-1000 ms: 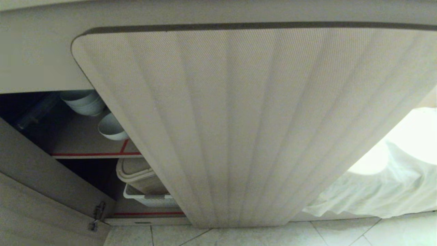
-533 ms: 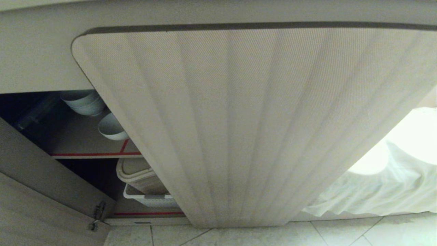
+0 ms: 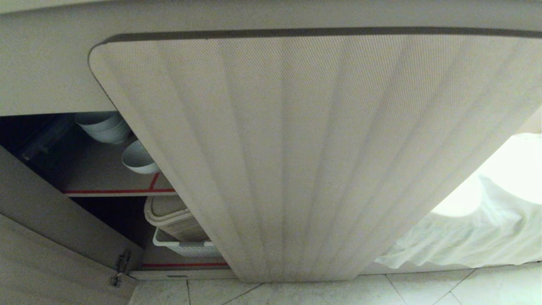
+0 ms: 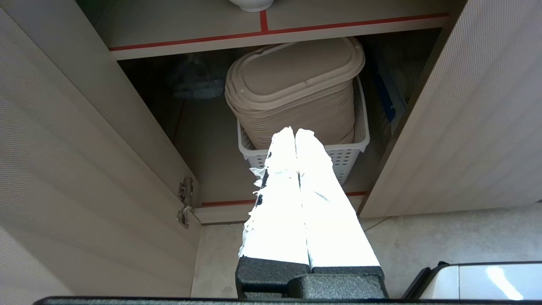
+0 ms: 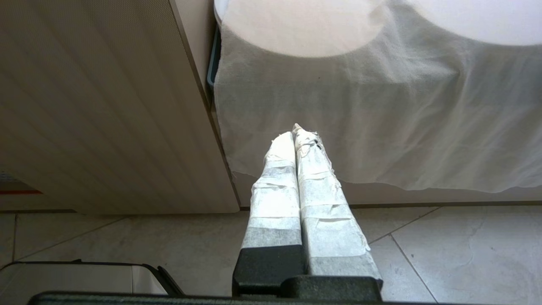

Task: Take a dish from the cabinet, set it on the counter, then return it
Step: Close the cabinet door

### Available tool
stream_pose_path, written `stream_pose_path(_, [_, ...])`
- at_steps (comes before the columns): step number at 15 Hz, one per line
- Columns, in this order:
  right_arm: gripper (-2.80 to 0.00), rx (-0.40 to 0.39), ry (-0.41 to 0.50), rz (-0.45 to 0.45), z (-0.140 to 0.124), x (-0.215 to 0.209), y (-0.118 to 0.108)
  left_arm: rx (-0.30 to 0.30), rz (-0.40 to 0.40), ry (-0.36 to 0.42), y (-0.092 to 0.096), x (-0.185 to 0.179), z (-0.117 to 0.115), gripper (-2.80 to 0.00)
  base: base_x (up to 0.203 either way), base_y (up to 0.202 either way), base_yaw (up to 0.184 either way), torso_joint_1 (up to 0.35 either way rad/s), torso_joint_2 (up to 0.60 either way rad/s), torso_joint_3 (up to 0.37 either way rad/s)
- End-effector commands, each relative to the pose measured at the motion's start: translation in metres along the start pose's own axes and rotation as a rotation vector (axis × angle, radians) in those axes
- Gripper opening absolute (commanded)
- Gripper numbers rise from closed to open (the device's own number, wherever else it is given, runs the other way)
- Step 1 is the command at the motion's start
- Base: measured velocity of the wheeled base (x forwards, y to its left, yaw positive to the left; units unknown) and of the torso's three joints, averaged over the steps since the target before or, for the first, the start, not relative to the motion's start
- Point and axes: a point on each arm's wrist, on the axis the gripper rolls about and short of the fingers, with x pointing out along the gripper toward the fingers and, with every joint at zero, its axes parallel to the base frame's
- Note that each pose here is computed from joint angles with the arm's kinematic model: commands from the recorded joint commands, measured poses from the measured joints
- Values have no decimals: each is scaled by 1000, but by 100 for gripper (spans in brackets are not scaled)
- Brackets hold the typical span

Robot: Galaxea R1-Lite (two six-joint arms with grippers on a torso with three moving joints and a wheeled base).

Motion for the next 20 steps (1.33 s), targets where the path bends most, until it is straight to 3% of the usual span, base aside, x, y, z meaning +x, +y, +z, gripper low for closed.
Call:
stream_pose_path(1, [-280,0,1,0,0,0,0,-1,-2,-2,0,0,0,-280,0,0,0,0,0,0])
stream_pose_path(13, [-280,0,-1,0,0,0,0,-13,2,-2,0,0,0,-280,0,0,0,0,0,0])
stream_pose_path(20, [-280,0,-1,1,0,0,0,-41,2,-1,0,0,0,-280,-180,0,0,0,4,2])
